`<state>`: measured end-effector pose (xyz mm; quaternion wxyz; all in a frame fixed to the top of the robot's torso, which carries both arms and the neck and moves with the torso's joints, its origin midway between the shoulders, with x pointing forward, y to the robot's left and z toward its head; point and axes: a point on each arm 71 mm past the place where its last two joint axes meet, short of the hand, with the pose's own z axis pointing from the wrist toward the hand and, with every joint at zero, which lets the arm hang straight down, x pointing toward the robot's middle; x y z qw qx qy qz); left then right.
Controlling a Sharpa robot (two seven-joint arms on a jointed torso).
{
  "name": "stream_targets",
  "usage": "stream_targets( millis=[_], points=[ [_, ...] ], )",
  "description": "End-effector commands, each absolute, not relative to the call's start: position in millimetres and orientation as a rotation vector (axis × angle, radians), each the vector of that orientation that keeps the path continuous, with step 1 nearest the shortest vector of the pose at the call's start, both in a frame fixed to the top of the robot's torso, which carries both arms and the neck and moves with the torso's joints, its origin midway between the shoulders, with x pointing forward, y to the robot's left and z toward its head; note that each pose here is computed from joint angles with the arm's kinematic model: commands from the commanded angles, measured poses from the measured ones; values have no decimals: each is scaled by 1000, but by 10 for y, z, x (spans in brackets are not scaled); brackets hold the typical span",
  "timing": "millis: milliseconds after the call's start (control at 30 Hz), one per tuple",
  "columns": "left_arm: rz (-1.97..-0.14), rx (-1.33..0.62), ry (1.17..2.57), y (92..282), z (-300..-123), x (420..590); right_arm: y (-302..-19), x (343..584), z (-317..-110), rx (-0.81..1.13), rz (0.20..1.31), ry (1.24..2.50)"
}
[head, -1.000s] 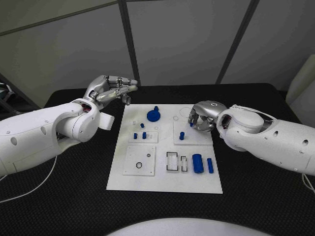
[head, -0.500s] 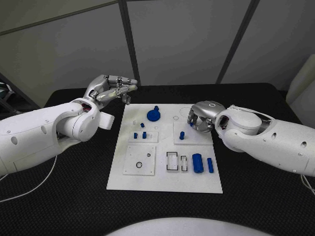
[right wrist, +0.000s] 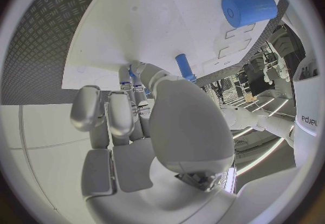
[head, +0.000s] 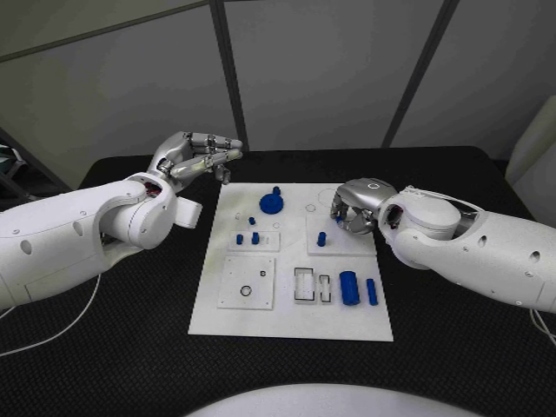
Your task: Assemble the parts on the task board
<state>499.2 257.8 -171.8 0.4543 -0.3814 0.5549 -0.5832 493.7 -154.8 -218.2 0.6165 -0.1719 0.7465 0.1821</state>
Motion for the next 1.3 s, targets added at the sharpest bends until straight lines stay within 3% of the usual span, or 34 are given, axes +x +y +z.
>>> stream_targets(
  millis=[33, 633, 1300],
  points=[
    [-1445, -944, 1366, 2572, -1708, 4995, -1522, 4879, -2324, -430, 421, 1793],
    [-1436, -949, 1367, 2589, -1715, 5003, -1600, 4886, -2262, -379, 417, 1722],
    [-1425, -956, 1371, 2617, -1729, 5018, -1663, 4700, -2041, -312, 548, 1579]
  ],
)
